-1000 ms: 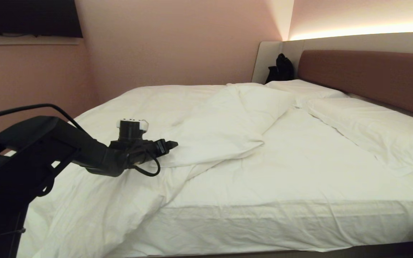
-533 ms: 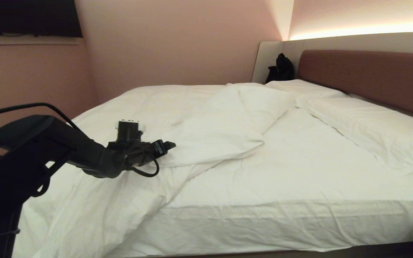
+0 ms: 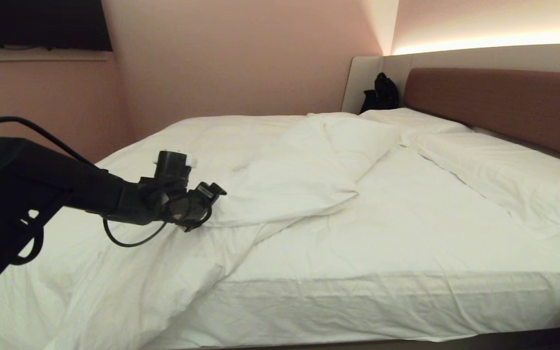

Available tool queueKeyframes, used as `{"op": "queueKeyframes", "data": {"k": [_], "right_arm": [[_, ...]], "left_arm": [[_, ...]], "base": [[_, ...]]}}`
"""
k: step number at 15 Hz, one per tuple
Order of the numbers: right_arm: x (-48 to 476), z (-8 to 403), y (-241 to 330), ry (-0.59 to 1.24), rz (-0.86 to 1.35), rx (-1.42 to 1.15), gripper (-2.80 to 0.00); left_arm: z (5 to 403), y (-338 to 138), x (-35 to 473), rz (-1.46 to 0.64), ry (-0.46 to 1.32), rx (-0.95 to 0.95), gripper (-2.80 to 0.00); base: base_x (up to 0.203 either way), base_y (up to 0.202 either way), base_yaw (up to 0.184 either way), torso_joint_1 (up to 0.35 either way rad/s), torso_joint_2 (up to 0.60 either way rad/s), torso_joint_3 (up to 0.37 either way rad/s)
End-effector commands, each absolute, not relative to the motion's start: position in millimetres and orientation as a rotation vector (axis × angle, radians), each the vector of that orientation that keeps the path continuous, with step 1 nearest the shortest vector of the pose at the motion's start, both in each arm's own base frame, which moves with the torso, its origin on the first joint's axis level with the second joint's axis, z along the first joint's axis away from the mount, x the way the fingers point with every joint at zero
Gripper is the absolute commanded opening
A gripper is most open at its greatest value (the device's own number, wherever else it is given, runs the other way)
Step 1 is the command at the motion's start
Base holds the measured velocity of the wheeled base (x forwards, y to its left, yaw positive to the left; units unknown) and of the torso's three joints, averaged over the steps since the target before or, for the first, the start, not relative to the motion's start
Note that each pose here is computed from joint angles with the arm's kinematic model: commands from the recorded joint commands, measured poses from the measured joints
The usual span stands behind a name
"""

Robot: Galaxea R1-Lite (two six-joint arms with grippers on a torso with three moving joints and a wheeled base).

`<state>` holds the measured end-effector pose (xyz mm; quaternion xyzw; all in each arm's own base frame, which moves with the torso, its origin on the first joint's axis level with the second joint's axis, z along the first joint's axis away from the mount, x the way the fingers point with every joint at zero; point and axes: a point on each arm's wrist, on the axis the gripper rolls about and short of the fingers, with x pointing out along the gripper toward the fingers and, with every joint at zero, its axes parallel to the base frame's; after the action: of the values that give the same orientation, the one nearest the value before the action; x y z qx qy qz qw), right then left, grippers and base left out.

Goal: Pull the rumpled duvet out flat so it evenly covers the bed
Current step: Hold the folded corner of the quilt

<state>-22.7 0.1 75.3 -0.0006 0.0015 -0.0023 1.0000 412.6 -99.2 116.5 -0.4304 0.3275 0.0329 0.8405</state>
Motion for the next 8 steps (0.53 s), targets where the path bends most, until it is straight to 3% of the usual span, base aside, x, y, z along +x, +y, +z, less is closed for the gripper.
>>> {"op": "queueKeyframes", "data": {"k": [1, 8], "right_arm": [[-23, 75, 0, 0.003, -0.005, -0.002, -2.8], [-23, 75, 0, 0.003, -0.005, -0.002, -2.8]], "left_arm": [[111, -103, 422, 0.075, 0.693, -0.928, 0.0], [96, -114, 435, 0.09, 0.726, -0.959, 0.0]], "base": [[0.0, 0.0, 0.0, 0.0, 0.0, 0.0], [0.0, 0.0, 0.0, 0.0, 0.0, 0.0]]}}
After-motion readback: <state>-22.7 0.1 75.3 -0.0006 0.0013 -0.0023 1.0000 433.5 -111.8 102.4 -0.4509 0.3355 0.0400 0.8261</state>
